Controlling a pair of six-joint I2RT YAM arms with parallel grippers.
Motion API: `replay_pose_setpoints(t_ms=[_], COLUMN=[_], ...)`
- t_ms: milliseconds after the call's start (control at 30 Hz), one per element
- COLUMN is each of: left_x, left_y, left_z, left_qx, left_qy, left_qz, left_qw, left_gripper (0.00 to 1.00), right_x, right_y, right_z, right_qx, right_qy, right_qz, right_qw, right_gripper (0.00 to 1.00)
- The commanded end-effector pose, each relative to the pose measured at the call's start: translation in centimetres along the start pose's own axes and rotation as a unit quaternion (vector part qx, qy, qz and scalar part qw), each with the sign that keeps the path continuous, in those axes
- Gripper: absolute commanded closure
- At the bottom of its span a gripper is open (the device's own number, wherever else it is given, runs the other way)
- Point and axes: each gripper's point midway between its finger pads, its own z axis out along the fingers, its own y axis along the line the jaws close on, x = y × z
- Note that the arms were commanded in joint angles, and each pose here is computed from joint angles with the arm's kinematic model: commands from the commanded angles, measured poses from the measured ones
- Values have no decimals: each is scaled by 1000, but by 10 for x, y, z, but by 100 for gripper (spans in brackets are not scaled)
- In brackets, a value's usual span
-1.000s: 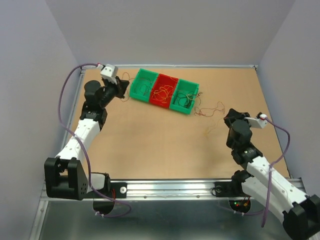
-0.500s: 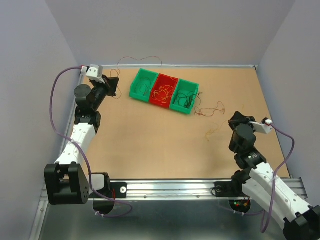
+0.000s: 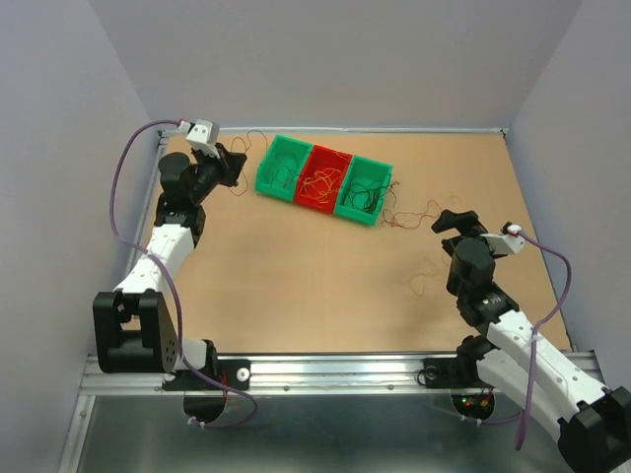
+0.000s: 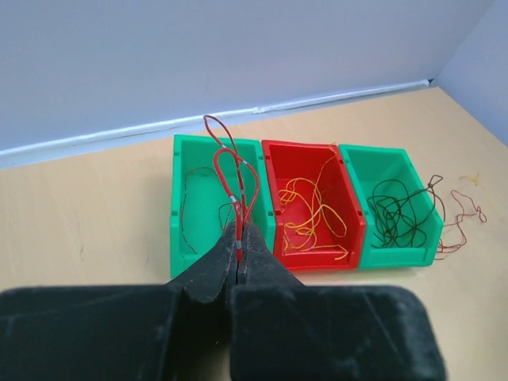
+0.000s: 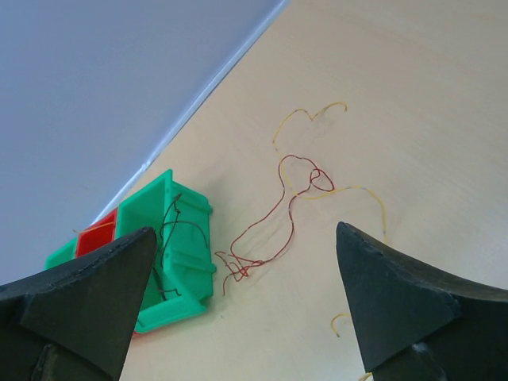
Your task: Untangle the cables
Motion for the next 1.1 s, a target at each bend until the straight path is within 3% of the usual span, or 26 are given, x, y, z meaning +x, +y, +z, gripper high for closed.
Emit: replay_pose_setpoints(t_ms=[0, 267, 533, 567, 600, 633, 733, 767, 833, 867, 933, 967, 1067], left_x=[-24, 9, -2, 20, 4, 30, 35, 66, 77, 118, 138, 186, 261], left_y=[-6, 16, 24, 29, 31, 27, 27, 25, 21, 21, 17, 23, 25], left_z=[14, 55, 78, 84, 94, 102, 118, 125, 139, 144, 158, 157, 162], left_qx=[10, -24, -49, -56, -76, -73, -85, -84, -82, -75, -62, -58, -27], left_qy=[-12, 68, 80, 121, 115, 158, 169, 205, 223, 272, 290, 343, 429], left_qz=[35, 53, 106, 106, 121, 126, 126, 120, 127, 119, 112, 101, 75], left_qw=[999, 996, 990, 985, 983, 977, 974, 968, 963, 952, 948, 932, 900], left_gripper=[100, 100, 100, 100, 100, 100, 100, 100, 100, 100, 100, 100, 100], right_x=[-18, -7, -4, -4, -4, -2, -2, -1, -1, 1, 2, 2, 4], right_y=[20, 27, 29, 29, 30, 30, 31, 32, 32, 32, 33, 33, 35], right_z=[-1, 2, 1, 1, 1, 2, 2, 2, 2, 2, 2, 2, 2], right_qx=[-21, -30, -37, -37, -40, -40, -44, -45, -47, -47, -50, -50, -54], right_qy=[-15, 8, 13, 12, 14, 15, 16, 18, 17, 19, 22, 21, 26], right_qz=[25, 17, 16, 17, 16, 14, 14, 13, 16, 14, 13, 13, 11], right_qw=[999, 999, 999, 999, 999, 999, 999, 999, 999, 999, 998, 998, 998], right_gripper=[0, 0, 0, 0, 0, 0, 0, 0, 0, 0, 0, 0, 0])
